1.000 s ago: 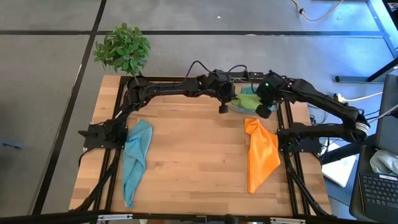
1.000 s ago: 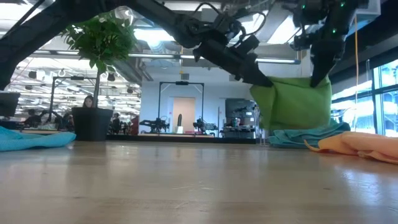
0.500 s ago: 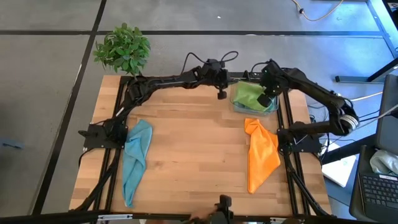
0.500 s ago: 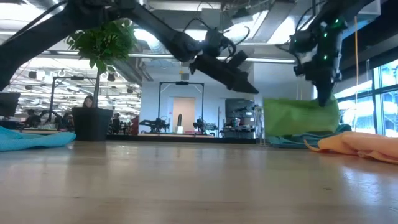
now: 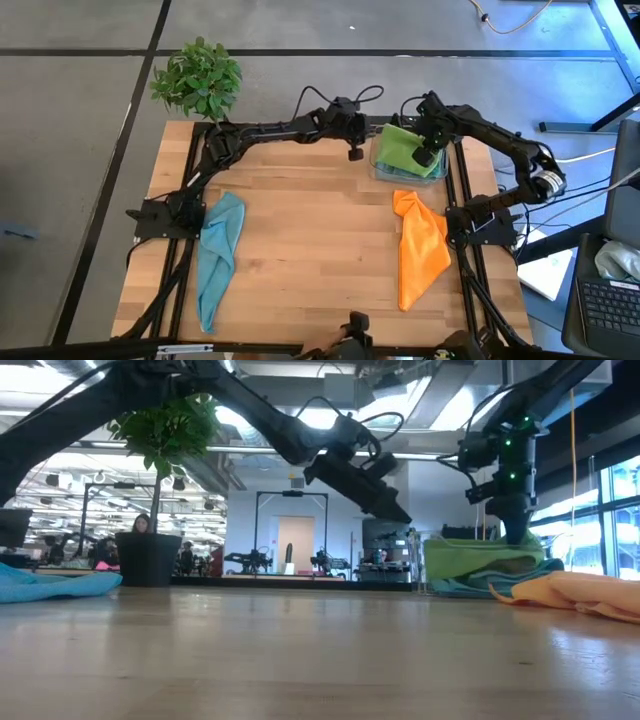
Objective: Fold microfiber towels
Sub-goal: Put the folded green microfiber towel into the transparent bin
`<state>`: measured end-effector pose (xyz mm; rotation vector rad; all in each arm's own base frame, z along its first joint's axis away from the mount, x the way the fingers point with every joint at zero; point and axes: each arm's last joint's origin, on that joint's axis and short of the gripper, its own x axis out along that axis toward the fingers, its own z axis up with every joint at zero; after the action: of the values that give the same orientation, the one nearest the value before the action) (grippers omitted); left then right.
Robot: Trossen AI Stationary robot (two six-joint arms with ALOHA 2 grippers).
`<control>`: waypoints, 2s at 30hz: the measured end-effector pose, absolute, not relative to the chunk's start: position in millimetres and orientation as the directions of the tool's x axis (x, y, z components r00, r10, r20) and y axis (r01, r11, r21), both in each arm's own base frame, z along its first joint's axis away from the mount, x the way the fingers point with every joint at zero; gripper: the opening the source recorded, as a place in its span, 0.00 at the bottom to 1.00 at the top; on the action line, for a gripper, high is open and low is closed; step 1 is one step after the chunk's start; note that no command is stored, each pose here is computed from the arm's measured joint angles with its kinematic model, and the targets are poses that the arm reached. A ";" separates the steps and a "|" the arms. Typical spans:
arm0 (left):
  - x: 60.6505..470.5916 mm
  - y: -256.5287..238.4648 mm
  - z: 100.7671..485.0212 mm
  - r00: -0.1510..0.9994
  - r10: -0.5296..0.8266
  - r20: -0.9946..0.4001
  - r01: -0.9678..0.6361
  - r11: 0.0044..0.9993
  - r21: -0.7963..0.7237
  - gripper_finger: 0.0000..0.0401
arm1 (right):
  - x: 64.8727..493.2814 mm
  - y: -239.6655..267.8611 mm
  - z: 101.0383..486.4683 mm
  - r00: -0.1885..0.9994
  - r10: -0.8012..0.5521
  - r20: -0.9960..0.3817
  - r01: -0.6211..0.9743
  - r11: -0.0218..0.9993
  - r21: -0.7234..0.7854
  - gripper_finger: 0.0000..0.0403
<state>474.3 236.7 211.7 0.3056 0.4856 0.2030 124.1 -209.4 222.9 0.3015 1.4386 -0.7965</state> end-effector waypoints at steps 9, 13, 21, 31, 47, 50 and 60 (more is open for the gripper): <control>475.2 226.9 205.1 0.834 0.243 -0.495 -0.074 0.939 0.336 0.15 | 127.9 -194.2 241.7 -0.024 -0.382 -0.924 0.641 0.703 -0.308 0.31; 472.7 227.8 211.4 0.833 0.255 -0.491 -0.085 0.936 0.343 0.15 | 128.2 -186.1 251.3 -0.007 -0.427 -0.904 0.644 0.689 -0.331 0.42; 452.1 224.6 249.4 0.797 0.288 -0.530 -0.107 0.932 0.345 0.15 | 130.3 -172.9 274.6 0.114 -0.541 -0.833 0.737 0.609 -0.294 0.46; 411.1 225.7 283.1 0.684 0.304 -0.663 -0.157 0.949 0.272 0.08 | 157.7 -198.9 219.5 0.183 -0.521 -0.834 0.740 0.631 -0.232 0.17; 396.8 234.0 264.4 0.636 0.295 -0.713 -0.163 0.955 0.249 0.01 | 167.8 -204.3 164.8 0.130 -0.229 -0.965 0.623 0.776 -0.101 0.04; 396.3 234.5 264.2 0.635 0.294 -0.715 -0.162 0.955 0.249 0.00 | 167.2 -205.8 174.9 0.136 -0.308 -0.942 0.619 0.769 -0.162 0.04; 393.7 232.9 261.3 0.607 0.278 -0.744 -0.166 0.961 0.223 0.01 | 180.6 -203.3 206.7 0.360 -0.311 -0.880 0.579 0.814 -0.051 0.03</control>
<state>393.7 232.9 261.3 0.1358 0.8818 0.2575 180.6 -203.3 206.7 0.2884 1.0574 -0.5838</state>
